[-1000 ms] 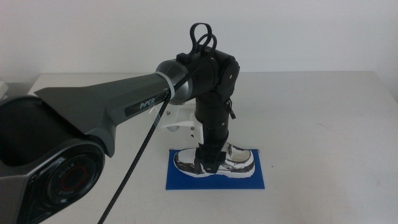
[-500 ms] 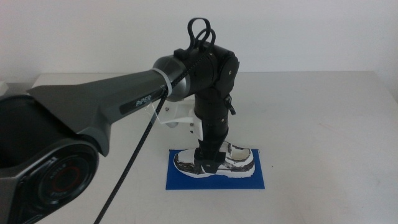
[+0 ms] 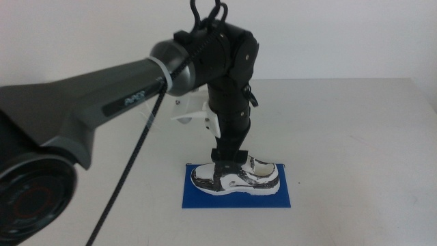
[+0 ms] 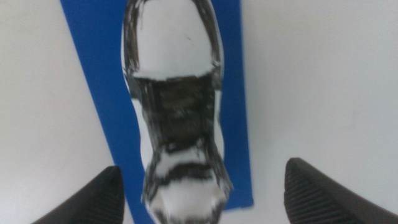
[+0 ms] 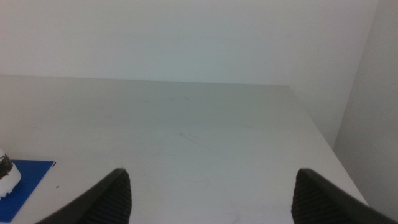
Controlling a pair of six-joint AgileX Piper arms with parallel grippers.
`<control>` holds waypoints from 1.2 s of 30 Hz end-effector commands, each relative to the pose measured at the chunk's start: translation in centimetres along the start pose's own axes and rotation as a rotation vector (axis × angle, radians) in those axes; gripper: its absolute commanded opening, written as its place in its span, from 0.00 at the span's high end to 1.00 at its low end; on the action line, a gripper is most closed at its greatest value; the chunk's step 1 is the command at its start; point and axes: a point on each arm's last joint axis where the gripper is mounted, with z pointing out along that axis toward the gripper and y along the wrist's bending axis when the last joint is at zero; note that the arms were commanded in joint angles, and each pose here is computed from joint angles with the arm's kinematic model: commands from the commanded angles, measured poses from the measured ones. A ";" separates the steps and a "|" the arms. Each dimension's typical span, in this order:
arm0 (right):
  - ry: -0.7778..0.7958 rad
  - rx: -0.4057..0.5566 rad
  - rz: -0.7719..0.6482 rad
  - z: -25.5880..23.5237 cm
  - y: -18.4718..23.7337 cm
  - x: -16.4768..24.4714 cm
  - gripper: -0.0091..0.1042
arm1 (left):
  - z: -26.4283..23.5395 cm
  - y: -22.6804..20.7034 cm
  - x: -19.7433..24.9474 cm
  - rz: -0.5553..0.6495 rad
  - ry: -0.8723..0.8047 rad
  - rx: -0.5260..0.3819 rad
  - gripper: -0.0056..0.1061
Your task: Use one arm to grab the shoe from the table and place it on the mat.
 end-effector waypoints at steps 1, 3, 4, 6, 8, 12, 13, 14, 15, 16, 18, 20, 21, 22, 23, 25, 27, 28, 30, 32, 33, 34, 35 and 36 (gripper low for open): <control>-0.109 0.012 -0.021 -0.3 -0.1 -1.1 0.33 | -5.0 1.0 -0.3 -0.015 0.009 0.025 0.19; -0.109 0.012 -0.021 -0.3 -0.1 -1.1 0.33 | -6.1 1.1 -0.5 -0.011 0.011 0.053 0.19; -0.109 0.012 -0.021 -0.3 -0.1 -1.1 0.33 | -6.7 1.2 -0.6 -0.009 0.011 0.070 0.19; -0.109 0.012 -0.021 -0.3 -0.1 -1.1 0.33 | -8.4 1.4 -1.0 -0.001 0.001 0.118 0.20; -0.109 0.012 -0.021 -0.3 -0.1 -1.1 0.33 | -10.3 1.7 -1.6 0.009 -0.011 0.177 0.21; -0.109 0.012 -0.021 -0.3 -0.1 -1.1 0.33 | -14.7 2.5 -3.2 0.099 -0.076 0.318 0.23; -0.109 0.012 -0.021 -0.3 -0.1 -1.1 0.33 | -15.6 2.6 -3.6 0.128 -0.108 0.354 0.24; -0.109 0.012 -0.021 -0.3 -0.1 -1.1 0.33 | -16.7 2.8 -4.1 0.165 -0.139 0.390 0.24; -0.109 0.012 -0.021 -0.3 -0.1 -1.1 0.33 | -17.7 3.1 -4.7 0.207 -0.176 0.426 0.25; -0.109 0.012 -0.021 -0.3 -0.1 -1.1 0.33 | -18.7 3.3 -5.1 0.240 -0.207 0.456 0.26; -0.109 0.012 -0.021 -0.3 -0.1 -1.1 0.33 | -20.6 3.7 -6.2 0.328 -0.300 0.515 0.27; -0.109 0.012 -0.021 -0.3 -0.1 -1.1 0.33 | -22.1 4.1 -7.1 0.416 -0.397 0.555 0.28; -0.109 0.012 -0.021 -0.3 -0.1 -1.1 0.33 | -22.8 4.2 -7.6 0.480 -0.461 0.567 0.29; -0.109 0.012 -0.021 -0.3 -0.1 -1.1 0.33 | -23.4 4.3 -8.0 0.523 -0.519 0.577 0.29; -0.109 0.012 -0.021 -0.3 -0.1 -1.1 0.33 | -24.1 4.4 -8.4 0.575 -0.582 0.582 0.30; -0.109 0.012 -0.021 -0.3 -0.1 -1.1 0.33 | -25.4 4.7 -9.2 0.652 -0.691 0.590 0.31; -0.109 0.012 -0.021 -0.3 -0.1 -1.1 0.33 | -26.6 5.0 -10.0 0.730 -0.813 0.583 0.32; -0.109 0.012 -0.021 -0.3 -0.1 -1.1 0.33 | -27.0 5.1 -10.3 0.768 -0.858 0.572 0.32; -0.109 0.012 -0.021 -0.3 -0.1 -1.1 0.33 | -27.8 5.4 -10.7 0.877 -0.957 0.529 0.33; -0.109 0.012 -0.021 -0.3 -0.1 -1.1 0.33 | -28.3 5.5 -11.0 0.976 -1.031 0.477 0.33; -0.109 0.012 -0.021 -0.3 -0.1 -1.1 0.33 | -28.5 5.5 -11.2 1.011 -1.067 0.452 0.33; -0.109 0.012 -0.021 -0.3 -0.1 -1.1 0.33 | -28.6 5.5 -11.3 1.034 -1.104 0.432 0.33; -0.109 0.012 -0.021 -0.3 -0.1 -1.1 0.33 | -28.7 5.5 -11.5 1.062 -1.118 0.413 0.33; -0.109 0.012 -0.021 -0.3 -0.1 -1.1 0.33 | -28.8 5.5 -11.9 1.078 -1.101 0.399 0.33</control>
